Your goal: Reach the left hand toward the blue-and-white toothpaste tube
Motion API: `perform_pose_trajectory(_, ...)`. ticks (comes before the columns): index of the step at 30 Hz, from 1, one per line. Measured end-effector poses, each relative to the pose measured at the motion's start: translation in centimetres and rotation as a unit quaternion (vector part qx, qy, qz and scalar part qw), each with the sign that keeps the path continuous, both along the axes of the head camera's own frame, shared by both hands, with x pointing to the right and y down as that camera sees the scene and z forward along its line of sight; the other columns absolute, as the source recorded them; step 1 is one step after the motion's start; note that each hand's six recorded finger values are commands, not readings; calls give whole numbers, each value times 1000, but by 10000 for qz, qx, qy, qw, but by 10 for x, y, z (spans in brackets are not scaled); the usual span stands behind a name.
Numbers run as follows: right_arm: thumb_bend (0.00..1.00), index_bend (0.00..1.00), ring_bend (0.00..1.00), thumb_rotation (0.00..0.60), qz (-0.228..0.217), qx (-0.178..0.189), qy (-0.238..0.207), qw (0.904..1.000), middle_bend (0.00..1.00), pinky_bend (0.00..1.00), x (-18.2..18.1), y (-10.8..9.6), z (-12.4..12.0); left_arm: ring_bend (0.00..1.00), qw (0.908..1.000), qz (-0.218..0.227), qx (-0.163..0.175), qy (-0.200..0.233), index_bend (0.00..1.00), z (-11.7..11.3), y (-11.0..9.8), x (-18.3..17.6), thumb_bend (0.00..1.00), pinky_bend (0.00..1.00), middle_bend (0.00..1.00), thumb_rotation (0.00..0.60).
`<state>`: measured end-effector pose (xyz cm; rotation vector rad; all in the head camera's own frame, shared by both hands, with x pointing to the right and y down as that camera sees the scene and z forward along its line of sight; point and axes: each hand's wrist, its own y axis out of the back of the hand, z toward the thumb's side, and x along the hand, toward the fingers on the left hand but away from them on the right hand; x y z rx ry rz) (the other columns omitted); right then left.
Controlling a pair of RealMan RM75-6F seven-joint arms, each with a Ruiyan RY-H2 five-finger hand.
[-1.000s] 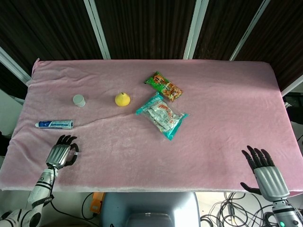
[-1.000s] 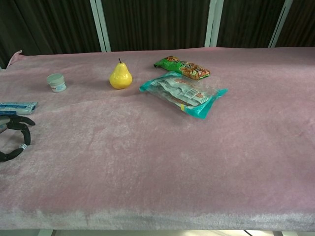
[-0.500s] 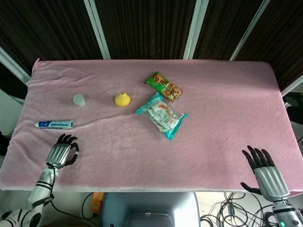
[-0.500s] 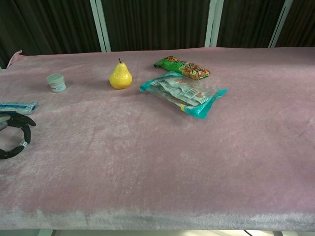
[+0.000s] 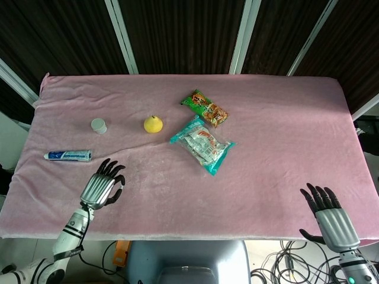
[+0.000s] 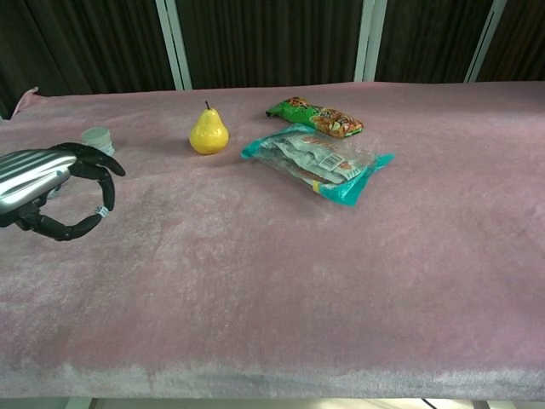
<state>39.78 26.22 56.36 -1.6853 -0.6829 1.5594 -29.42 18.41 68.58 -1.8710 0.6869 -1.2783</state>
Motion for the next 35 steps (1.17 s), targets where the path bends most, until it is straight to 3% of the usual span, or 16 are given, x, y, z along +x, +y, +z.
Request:
perform_pose_trajectory(2, 280, 0, 0, 600, 8, 9, -16, 10000, 0, 0, 1, 0, -1, 30, 9999, 123, 57, -25, 1, -3, -3, 16, 406, 53, 132, 600)
perform_pose_trajectory(5, 280, 0, 0, 600, 35, 39, -39, 10000, 0, 0, 3, -1, -4, 27, 9999, 151, 39, -21, 0, -6, -4, 30, 402, 49, 128, 600)
perform_pose_trajectory(13, 280, 0, 0, 600, 36, 63, -44, 10000, 0, 0, 4, 0, -6, 8, 9997, 166, 90, -131, 0, -17, 4, 21, 398, 42, 91, 600)
perform_pose_trajectory(18, 280, 0, 0, 600, 18, 39, -11, 10000, 0, 0, 4, 2, -5, 0, 9985, 172, 226, -465, 0, -31, 21, -15, 398, 25, 14, 600)
perform_pose_trajectory(28, 280, 0, 0, 600, 121, 125, 116, 9998, 0, 0, 7, 0, -5, 0, 9932, -534, 801, -650, 0, -55, 61, -114, 386, 3, 0, 600)
perform_pose_trajectory(32, 280, 0, 0, 600, 110, 100, 205, 9997, 0, 0, 8, 2, -2, 0, 9914, -628, 972, -614, 0, -66, 67, -127, 387, 3, 0, 600)
perform_pose_trajectory(35, 279, 0, 0, 600, 114, 101, 233, 9996, 0, 0, 9, 2, -1, 0, 9921, -668, 893, -582, 0, -66, 69, -127, 387, 4, 0, 600)
